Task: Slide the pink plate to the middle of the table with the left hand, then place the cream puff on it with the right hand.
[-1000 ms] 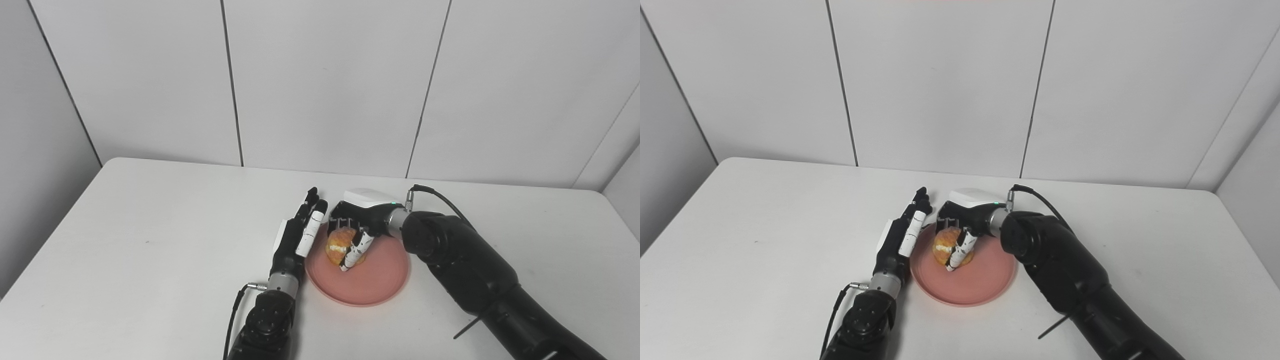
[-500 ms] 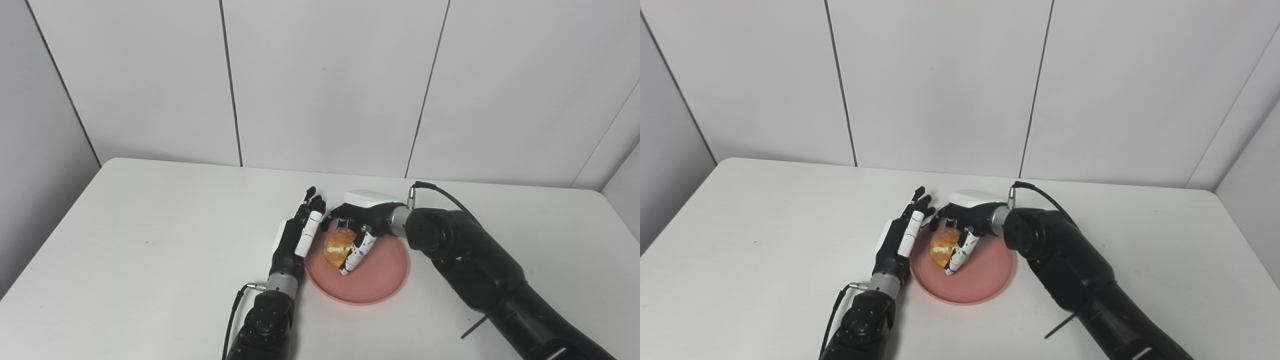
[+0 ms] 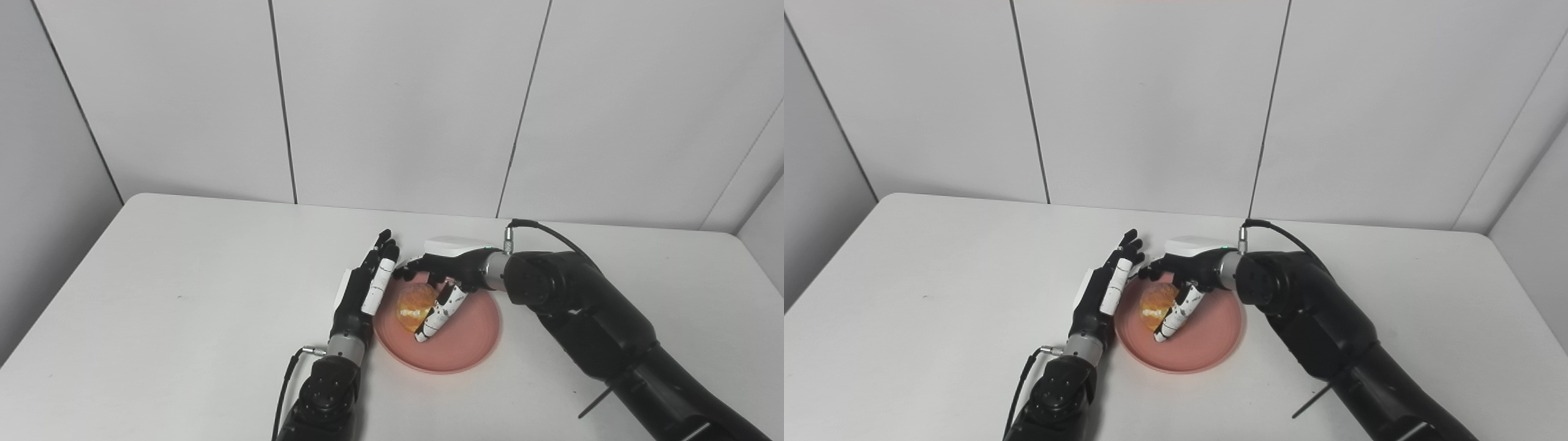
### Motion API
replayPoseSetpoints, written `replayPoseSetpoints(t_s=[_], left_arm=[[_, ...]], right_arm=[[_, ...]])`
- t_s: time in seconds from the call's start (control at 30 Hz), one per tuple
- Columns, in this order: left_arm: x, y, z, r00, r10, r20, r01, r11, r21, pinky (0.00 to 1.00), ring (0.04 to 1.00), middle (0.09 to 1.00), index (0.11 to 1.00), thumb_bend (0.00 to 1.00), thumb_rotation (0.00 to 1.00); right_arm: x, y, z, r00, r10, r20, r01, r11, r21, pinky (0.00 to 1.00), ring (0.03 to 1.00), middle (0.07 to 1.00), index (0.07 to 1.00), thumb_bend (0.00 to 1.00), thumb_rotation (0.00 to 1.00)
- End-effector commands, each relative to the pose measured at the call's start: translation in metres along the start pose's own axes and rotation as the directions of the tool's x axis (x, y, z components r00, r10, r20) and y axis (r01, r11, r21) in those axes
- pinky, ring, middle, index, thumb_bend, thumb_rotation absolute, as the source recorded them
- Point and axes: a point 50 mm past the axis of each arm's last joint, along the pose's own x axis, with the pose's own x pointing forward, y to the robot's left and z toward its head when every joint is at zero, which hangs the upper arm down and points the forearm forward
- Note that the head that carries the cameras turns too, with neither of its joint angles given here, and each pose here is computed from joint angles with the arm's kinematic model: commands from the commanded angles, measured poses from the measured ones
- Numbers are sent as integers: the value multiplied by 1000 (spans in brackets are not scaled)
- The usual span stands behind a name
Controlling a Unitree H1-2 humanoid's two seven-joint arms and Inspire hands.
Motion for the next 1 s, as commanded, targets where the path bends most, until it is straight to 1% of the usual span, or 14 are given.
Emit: replayPoseSetpoints(t_s=[0.0, 0.13, 0.23, 0.27, 0.4, 0.47, 0.5, 0.53, 0.57, 0.63, 0.73, 0.8, 0.83, 0.97], left_arm=[[1, -9, -1, 999, -29, -36, 28, 999, -23, 824, 955, 979, 941, 830, 935], [0, -8, 1, 999, -21, -42, 20, 999, -38, 841, 934, 951, 946, 832, 922], [-1, -9, 3, 999, -8, -45, 6, 999, -48, 883, 919, 940, 943, 843, 918], [0, -8, 3, 999, -4, -43, 1, 999, -50, 903, 917, 938, 941, 845, 919], [2, -4, 5, 999, 8, -37, -10, 999, -51, 863, 911, 928, 931, 846, 912], [3, -3, 6, 999, 10, -35, -12, 999, -52, 868, 915, 923, 925, 852, 907], [3, -2, 7, 999, 10, -34, -12, 999, -51, 875, 918, 922, 923, 856, 907], [4, -2, 7, 999, 10, -34, -12, 999, -50, 876, 918, 922, 923, 857, 907], [4, -2, 8, 999, 10, -34, -12, 999, -51, 878, 920, 922, 922, 858, 907], [5, -1, 9, 999, 12, -33, -13, 999, -50, 882, 919, 921, 920, 857, 906], [5, 0, 10, 999, 19, -35, -21, 998, -56, 877, 916, 919, 921, 871, 903], [6, 2, 11, 999, 23, -29, -25, 998, -57, 898, 921, 921, 924, 863, 908], [6, 3, 11, 999, 24, -26, -26, 998, -56, 901, 921, 921, 924, 862, 909], [5, 5, 13, 999, 49, 21, -48, 998, -27, 986, 925, 923, 924, 841, 926]], right_arm=[[-14, -20, 1, 999, -45, 8, 45, 999, -12, 771, 904, 897, 840, 1000, 394], [-32, -28, -1, 995, -98, 36, 97, 995, 34, 759, 862, 861, 802, 1000, 345], [-49, -31, -8, 980, -176, 93, 168, 982, 88, 736, 826, 830, 777, 1000, 352], [-57, -31, -13, 970, -221, 105, 210, 972, 103, 776, 860, 856, 791, 1000, 392], [-79, -23, -31, 916, -384, 116, 355, 911, 211, 773, 862, 844, 775, 1000, 466], [-83, -19, -36, 893, -436, 111, 403, 885, 234, 779, 869, 848, 782, 1000, 555], [-84, -14, -40, 867, -486, 108, 450, 858, 249, 785, 855, 839, 782, 1000, 634], [-85, -10, -43, 848, -519, 105, 480, 838, 260, 786, 852, 837, 782, 1000, 649], [-84, -4, -48, 817, -569, 92, 518, 796, 314, 789, 846, 833, 781, 1000, 678], [-82, 7, -55, 768, -638, 56, 560, 712, 423, 875, 841, 827, 779, 974, 722], [-76, 24, -64, 701, -713, -13, 596, 576, 560, 787, 840, 841, 805, 970, 786], [-68, 40, -69, 649, -756, -93, 615, 449, 648, 717, 812, 830, 828, 978, 850], [-66, 44, -70, 634, -765, -117, 618, 410, 671, 713, 811, 829, 830, 979, 853], [-46, 77, -72, 562, -779, -279, 572, 122, 811, 751, 837, 852, 857, 966, 885]])
